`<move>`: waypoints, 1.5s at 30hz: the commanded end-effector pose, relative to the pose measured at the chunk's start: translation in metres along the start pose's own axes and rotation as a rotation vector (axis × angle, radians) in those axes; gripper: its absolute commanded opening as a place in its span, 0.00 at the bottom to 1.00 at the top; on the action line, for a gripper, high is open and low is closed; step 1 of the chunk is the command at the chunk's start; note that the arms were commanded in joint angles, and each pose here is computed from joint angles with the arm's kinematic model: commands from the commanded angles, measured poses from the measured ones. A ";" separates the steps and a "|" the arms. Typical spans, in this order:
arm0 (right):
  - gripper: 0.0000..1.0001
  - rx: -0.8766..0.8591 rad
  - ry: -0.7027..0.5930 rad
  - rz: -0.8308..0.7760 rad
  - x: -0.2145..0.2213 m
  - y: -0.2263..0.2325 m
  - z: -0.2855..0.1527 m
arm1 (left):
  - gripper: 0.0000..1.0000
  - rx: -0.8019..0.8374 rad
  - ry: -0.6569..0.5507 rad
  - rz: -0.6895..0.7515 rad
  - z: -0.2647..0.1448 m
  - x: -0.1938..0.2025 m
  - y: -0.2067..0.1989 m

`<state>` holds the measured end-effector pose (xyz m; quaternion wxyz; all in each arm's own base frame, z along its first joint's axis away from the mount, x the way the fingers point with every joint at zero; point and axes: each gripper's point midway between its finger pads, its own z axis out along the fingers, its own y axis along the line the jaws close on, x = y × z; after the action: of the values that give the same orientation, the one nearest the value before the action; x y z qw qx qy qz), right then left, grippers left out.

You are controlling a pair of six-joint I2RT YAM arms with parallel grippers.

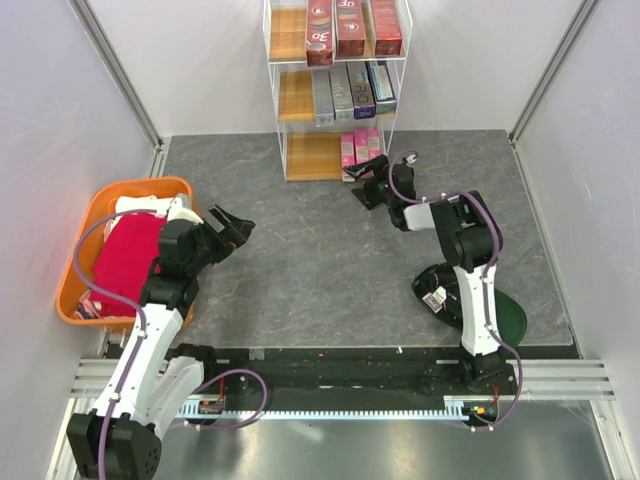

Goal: Place and organize the toothpastes onto the shelf

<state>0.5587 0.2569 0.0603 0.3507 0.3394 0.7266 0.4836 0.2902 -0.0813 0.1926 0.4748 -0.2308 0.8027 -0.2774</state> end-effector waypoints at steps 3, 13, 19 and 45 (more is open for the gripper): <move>0.98 0.071 0.082 -0.116 0.017 -0.009 -0.049 | 1.00 0.062 -0.012 0.100 -0.006 -0.008 -0.014; 0.98 0.154 0.032 -0.409 0.001 0.024 -0.127 | 1.00 0.104 -0.012 0.195 -0.015 -0.019 -0.029; 0.98 0.249 -0.052 -0.601 -0.017 0.030 -0.193 | 1.00 0.110 -0.003 0.206 -0.017 -0.018 -0.031; 0.98 0.299 -0.270 -0.808 -0.035 0.027 -0.330 | 1.00 0.054 0.032 0.255 -0.005 -0.001 -0.004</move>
<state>0.3077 0.0903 0.1868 0.5388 0.1443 0.8123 0.1704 0.2825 -0.0864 0.1920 0.4742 -0.1318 0.8330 -0.2527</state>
